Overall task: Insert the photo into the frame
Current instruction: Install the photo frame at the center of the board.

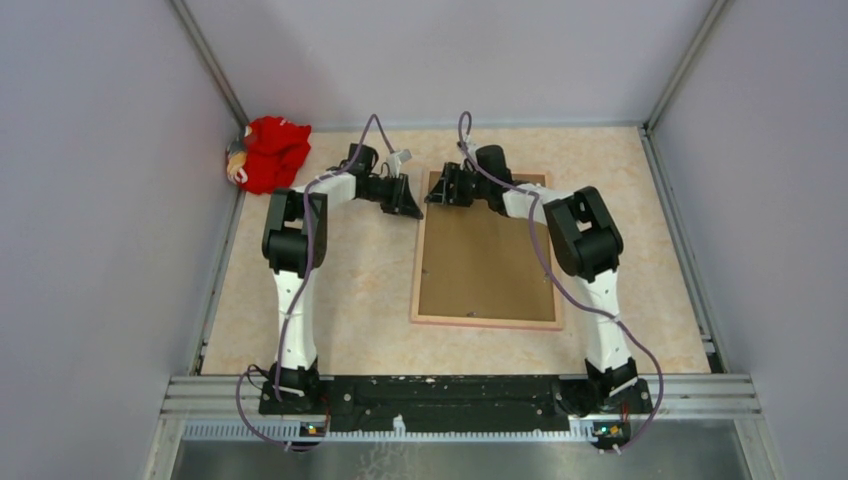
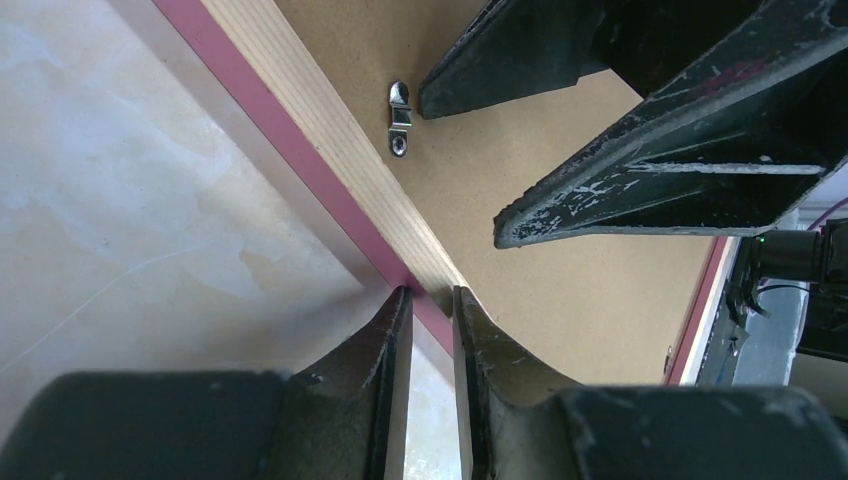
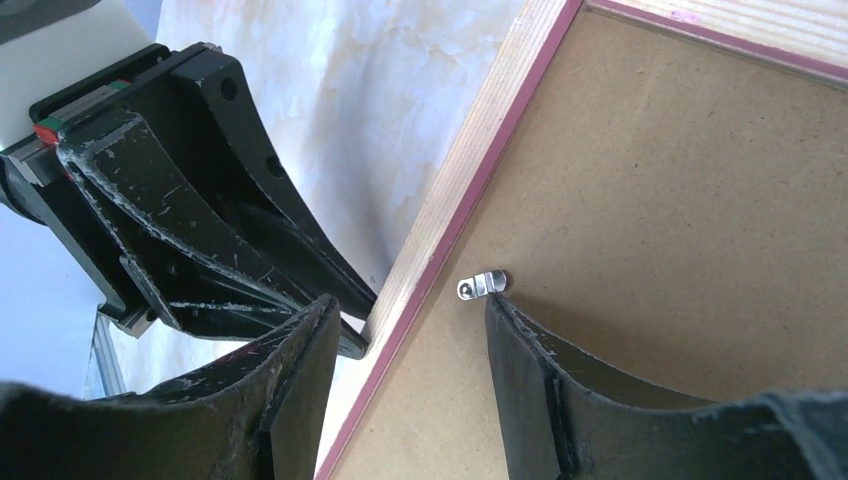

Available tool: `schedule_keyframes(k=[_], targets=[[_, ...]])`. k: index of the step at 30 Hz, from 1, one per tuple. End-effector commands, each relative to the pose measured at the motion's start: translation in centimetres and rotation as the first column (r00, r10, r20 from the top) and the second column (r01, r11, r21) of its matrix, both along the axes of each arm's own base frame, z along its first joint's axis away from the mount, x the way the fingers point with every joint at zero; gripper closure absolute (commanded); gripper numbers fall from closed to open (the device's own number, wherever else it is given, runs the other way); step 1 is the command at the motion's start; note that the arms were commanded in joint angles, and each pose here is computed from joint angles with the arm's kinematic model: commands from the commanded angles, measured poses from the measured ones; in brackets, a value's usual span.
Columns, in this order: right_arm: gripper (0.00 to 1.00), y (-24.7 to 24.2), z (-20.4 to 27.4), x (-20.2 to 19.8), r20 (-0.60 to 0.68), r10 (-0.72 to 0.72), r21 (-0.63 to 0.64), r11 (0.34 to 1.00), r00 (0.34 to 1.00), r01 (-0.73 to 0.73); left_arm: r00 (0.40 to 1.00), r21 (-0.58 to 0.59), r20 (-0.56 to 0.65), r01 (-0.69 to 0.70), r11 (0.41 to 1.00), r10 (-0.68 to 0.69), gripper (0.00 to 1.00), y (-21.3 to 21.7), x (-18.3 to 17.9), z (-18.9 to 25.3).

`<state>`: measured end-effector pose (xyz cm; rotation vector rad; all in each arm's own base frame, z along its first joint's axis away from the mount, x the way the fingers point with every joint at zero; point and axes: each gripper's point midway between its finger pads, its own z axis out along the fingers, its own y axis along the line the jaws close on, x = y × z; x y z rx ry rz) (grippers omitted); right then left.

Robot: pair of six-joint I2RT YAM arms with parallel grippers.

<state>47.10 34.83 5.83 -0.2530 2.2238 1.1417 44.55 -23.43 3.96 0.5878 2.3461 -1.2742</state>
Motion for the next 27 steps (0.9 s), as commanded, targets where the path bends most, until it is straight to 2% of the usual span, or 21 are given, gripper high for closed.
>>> schedule_keyframes(k=[1, 12, 20, 27], targets=[[0.45, 0.8, 0.2, 0.7, 0.004, 0.011, 0.033, 0.999, 1.0, -0.011, 1.0, 0.041, -0.013, 0.0, 0.999, 0.0, 0.74, 0.4, -0.9, -1.1], [0.48, 1.5, 0.1, 0.7, -0.021, 0.025, 0.079, 0.997, 0.999, -0.023, 1.0, 0.031, -0.007, 0.007, 0.999, -0.007, 0.74, 0.3, -0.8, -0.8], [0.48, 0.4, 0.0, 1.5, 0.0, -0.029, 0.007, 1.0, 1.0, 0.029, 1.0, 0.036, 0.001, 0.013, 0.999, -0.014, 0.74, 0.3, -0.9, -0.8], [0.48, -1.1, 0.7, 0.5, 0.036, -0.044, -0.045, 0.998, 0.998, 0.046, 1.0, 0.035, 0.003, 0.017, 0.999, -0.017, 0.74, 0.5, -0.9, -0.6]])
